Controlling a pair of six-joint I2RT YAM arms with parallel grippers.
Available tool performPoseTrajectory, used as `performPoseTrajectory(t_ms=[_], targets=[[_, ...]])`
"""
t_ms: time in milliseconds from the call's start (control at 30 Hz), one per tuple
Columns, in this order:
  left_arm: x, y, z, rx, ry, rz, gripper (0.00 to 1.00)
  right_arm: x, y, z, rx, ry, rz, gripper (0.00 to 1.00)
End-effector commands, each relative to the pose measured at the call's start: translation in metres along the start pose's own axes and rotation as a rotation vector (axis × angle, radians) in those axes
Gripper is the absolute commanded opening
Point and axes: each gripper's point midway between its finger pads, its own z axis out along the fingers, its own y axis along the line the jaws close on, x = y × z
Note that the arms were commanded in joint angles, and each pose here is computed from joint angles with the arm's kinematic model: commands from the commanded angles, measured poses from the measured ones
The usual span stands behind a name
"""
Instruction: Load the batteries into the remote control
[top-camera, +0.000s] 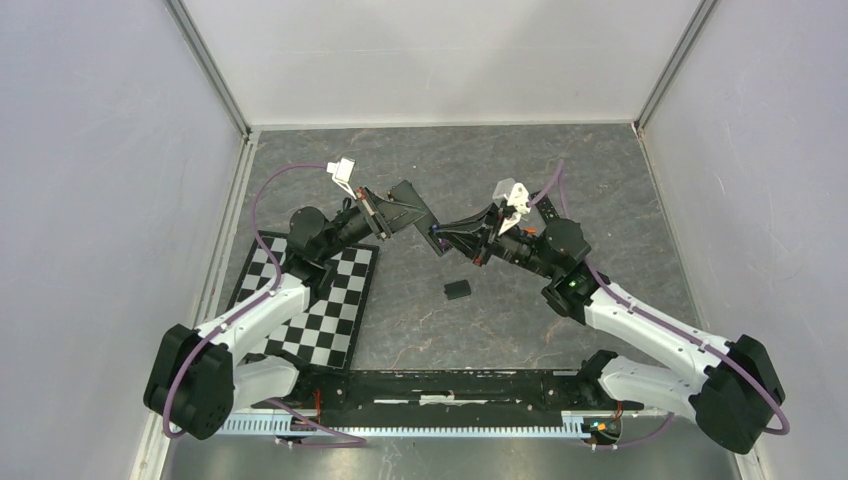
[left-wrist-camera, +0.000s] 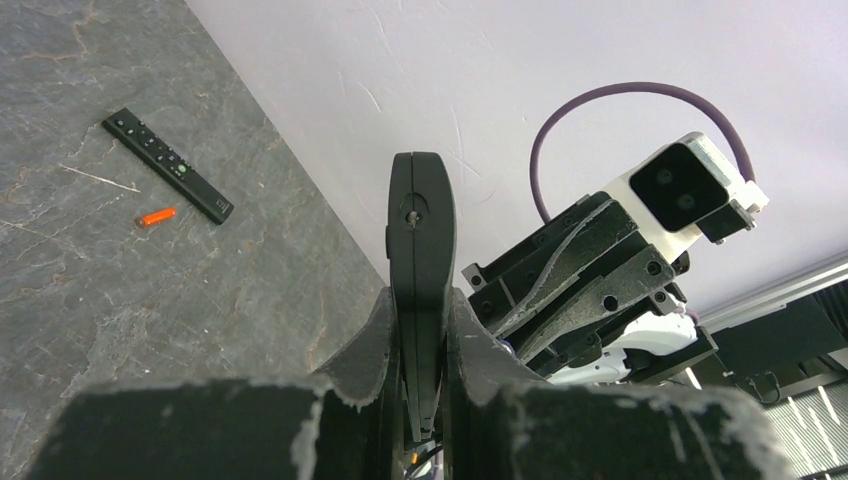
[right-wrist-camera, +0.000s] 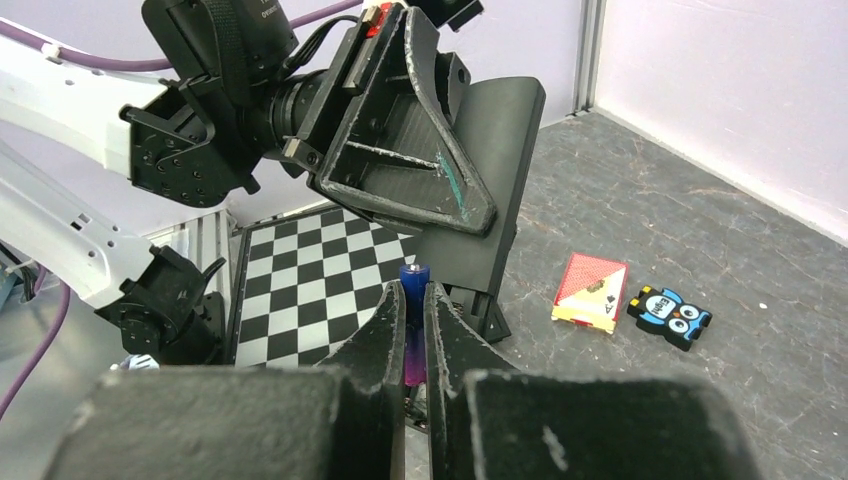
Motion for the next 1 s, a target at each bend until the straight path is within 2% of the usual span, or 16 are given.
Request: performPoseTrajectory(t_ms=[0,400,700,967], targets=[[-0.007,-0.019,0.001,0.063,-0.012,0.006,0.02,-0.017,0.0,0.007,-0.001,-0.038,-0.04,0.06],[-0.013,-0.024,0.001,0.078,-0.039,-0.023,0.02,0.0,0.003,0.006,-0.01,0.013,-0.021,0.13],[-0.015,-0.027,-0.001,0.084,-0.051,-0.021,0.02,0.002,-0.002,0.004,0.028,0.041,-0.003,0.34],[-0.014,-0.025,-0.001,0.08,-0.052,-0.012,0.02,-0.011,-0.006,0.005,0.063,0.019,0.014,0.38]])
